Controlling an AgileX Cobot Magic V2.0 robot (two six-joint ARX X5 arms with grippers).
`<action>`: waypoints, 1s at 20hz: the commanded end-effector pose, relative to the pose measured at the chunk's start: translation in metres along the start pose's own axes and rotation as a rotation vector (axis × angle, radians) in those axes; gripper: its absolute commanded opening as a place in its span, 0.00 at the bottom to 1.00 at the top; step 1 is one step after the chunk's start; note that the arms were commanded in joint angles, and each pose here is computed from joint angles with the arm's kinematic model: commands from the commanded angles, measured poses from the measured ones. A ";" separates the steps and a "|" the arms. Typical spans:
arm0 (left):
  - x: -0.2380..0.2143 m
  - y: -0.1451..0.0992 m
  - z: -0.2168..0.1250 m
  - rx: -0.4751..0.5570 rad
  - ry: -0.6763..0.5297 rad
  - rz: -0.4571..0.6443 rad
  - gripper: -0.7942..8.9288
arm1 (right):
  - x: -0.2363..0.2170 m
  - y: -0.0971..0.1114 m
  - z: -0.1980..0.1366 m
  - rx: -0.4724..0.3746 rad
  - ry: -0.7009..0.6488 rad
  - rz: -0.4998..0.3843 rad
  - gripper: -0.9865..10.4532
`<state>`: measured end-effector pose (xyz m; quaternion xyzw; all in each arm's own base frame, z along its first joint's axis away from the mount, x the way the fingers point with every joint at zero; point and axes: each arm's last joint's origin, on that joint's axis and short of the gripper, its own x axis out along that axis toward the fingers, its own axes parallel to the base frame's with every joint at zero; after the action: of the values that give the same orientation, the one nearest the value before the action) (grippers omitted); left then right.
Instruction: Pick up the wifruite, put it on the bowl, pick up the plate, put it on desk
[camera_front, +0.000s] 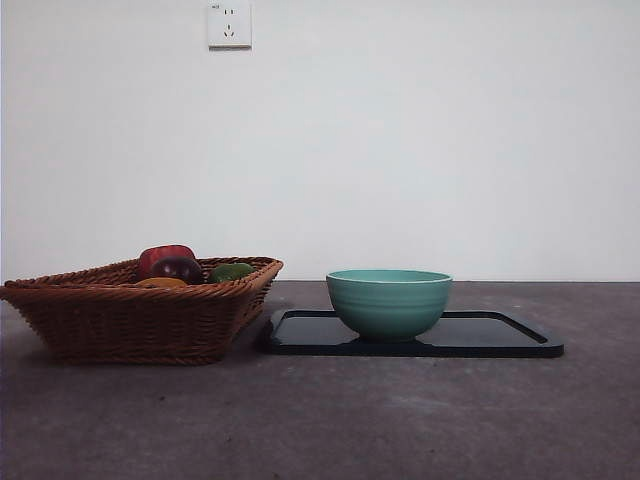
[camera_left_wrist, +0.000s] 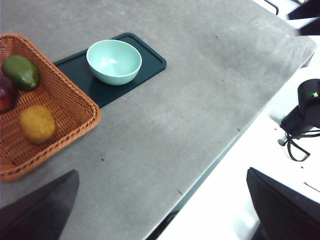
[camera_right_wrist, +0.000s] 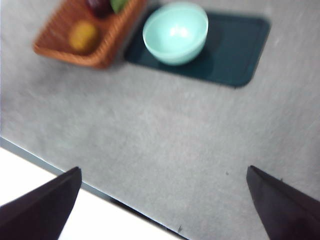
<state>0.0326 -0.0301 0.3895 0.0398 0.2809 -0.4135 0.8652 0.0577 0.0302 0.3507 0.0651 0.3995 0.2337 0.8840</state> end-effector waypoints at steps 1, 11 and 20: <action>-0.003 -0.001 0.004 0.039 -0.039 -0.009 0.66 | 0.026 0.000 0.022 0.027 0.077 0.005 0.62; -0.007 -0.003 0.002 0.045 -0.056 -0.008 0.66 | 0.166 -0.012 0.111 0.027 0.346 -0.084 0.62; -0.007 -0.003 0.003 0.045 -0.057 -0.008 0.66 | 0.265 -0.024 0.171 0.002 0.429 -0.168 0.62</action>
<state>0.0294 -0.0283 0.3917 0.0420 0.2604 -0.4164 0.8701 0.3389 0.1414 0.2814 -0.0111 0.5821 0.1640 0.7963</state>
